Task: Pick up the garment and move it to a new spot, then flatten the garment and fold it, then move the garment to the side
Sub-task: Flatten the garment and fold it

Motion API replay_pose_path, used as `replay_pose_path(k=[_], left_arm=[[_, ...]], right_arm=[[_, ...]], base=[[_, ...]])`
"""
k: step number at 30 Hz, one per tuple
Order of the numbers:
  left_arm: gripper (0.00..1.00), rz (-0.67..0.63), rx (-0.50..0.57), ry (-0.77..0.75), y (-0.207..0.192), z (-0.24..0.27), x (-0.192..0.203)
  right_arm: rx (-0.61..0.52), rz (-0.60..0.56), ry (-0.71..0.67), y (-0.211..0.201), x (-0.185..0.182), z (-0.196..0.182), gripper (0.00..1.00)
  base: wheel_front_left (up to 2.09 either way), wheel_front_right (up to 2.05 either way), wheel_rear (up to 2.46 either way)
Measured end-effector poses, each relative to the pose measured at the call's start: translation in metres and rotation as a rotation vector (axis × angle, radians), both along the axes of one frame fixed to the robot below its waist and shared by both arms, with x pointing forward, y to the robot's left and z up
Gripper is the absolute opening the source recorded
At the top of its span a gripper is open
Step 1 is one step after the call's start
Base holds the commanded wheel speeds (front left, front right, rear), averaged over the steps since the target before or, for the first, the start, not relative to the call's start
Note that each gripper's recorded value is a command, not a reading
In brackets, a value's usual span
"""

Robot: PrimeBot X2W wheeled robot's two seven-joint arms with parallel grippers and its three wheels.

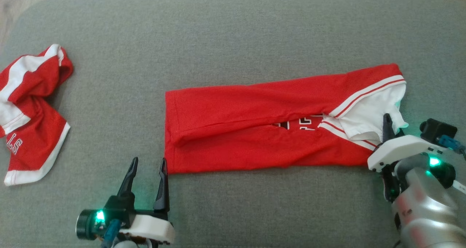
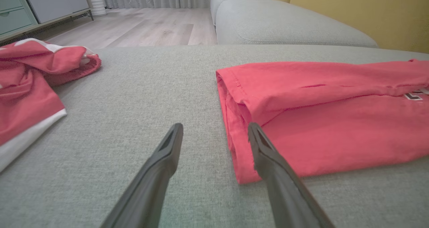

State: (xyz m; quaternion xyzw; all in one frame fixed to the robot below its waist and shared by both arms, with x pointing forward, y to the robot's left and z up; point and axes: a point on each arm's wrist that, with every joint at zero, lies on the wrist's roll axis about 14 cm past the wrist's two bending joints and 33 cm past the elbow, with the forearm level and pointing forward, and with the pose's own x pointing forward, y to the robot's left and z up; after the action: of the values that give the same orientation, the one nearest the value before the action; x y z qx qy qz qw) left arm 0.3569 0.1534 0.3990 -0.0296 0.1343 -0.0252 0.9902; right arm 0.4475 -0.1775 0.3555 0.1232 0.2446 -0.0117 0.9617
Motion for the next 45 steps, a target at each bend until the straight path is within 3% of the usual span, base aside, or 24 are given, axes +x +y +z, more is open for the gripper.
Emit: replay_pose_path(k=[7, 12, 16, 22, 35, 36, 37, 41, 45], left_arm=[[1.00, -0.016, -0.004, -0.027, -0.005, 0.008, 0.002], [1.00, -0.024, -0.025, -0.059, -0.010, 0.019, -0.001], [1.00, -0.034, -0.037, -0.076, -0.015, 0.026, -0.006], [1.00, -0.008, -0.035, -0.055, -0.007, 0.020, -0.028], [1.00, 0.175, -0.017, -0.025, 0.038, 0.012, -0.087], [1.00, 0.186, -0.017, -0.024, 0.040, 0.012, -0.091], [1.00, 0.198, -0.016, -0.026, 0.042, 0.013, -0.094], [1.00, 0.212, -0.014, -0.034, 0.046, 0.015, -0.096], [1.00, 0.172, -0.012, -0.049, 0.037, 0.019, -0.083]], right_arm=[[-0.015, -0.057, -0.085, -0.028, 0.002, 0.023, 0.00], [-0.035, -0.027, -0.275, -0.027, 0.015, 0.077, 0.00], [0.034, 0.101, -0.357, 0.030, 0.012, 0.099, 0.00], [0.191, 0.370, -0.346, 0.143, -0.010, 0.102, 0.00], [0.283, 0.724, -0.202, 0.273, -0.048, 0.079, 0.01], [0.297, 0.744, -0.199, 0.282, -0.050, 0.082, 0.81], [0.315, 0.761, -0.199, 0.290, -0.052, 0.085, 1.00], [0.378, 0.796, -0.245, 0.311, -0.055, 0.110, 1.00], [0.372, 0.707, -0.317, 0.286, -0.035, 0.127, 1.00]], base=[[0.00, 0.00, 0.00], [0.00, 0.00, 0.00], [0.00, 0.00, 0.00], [0.00, 0.00, 0.00], [0.00, 0.00, 0.00], [0.00, 0.00, 0.00], [0.00, 0.00, 0.00], [0.00, 0.00, 0.00], [0.00, 0.00, 0.00]])
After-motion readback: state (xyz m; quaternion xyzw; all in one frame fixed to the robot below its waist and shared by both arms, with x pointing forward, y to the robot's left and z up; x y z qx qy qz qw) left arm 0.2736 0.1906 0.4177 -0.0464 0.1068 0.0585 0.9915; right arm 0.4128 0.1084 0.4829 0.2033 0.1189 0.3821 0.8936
